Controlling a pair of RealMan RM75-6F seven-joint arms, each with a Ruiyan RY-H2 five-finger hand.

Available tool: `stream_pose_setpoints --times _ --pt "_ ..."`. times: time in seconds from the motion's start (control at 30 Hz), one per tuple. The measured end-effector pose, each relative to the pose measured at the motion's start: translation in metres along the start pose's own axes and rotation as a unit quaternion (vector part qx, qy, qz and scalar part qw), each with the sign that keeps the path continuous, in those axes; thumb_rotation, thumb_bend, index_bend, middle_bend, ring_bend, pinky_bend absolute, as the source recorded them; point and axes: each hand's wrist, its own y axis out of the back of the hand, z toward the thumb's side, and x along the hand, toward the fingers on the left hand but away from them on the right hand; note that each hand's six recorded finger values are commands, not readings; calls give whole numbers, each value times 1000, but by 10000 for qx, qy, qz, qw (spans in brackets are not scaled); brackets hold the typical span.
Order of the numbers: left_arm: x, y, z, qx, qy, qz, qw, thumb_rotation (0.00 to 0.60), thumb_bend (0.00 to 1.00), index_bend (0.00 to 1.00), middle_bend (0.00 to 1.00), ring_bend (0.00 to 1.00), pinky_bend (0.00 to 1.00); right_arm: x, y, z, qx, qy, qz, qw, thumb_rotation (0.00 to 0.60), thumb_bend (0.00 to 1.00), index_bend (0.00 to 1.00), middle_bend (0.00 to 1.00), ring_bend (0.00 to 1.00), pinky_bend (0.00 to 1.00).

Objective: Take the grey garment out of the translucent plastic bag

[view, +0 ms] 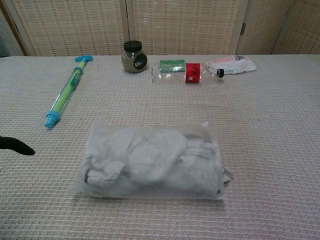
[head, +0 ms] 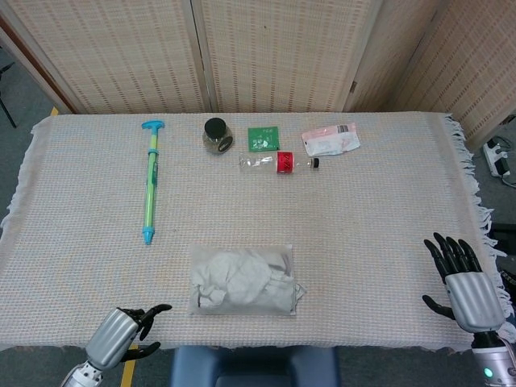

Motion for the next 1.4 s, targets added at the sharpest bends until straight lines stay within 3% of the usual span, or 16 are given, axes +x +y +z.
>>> stream_pose_setpoints --times 0.33,0.6,1.0,1.23,1.4 --pt "37 -46 19 82 -359 275 9989 600 249 494 1000 1000 1000 -5 -3 -3 66 -154 30 9999 600 82 0 0 0 0" --pt "57 -69 24 307 -544 590 9963 600 263 469 1000 1000 1000 -7 -7 -3 8 -139 225 9997 600 82 0 0 0 0" --pt "73 -86 11 620 -494 763 9939 600 263 449 1000 1000 1000 -9 -8 -4 -48 -137 322 9994 600 81 0 0 0 0" --pt "76 -88 5 676 -457 818 9933 600 271 492 1000 1000 1000 -8 -7 -3 -84 -103 363 9993 600 82 0 0 0 0" --pt "78 -91 3 649 -481 829 9933 600 329 533 1000 1000 1000 -8 -8 -2 -107 -67 411 9991 600 82 0 0 0 0"
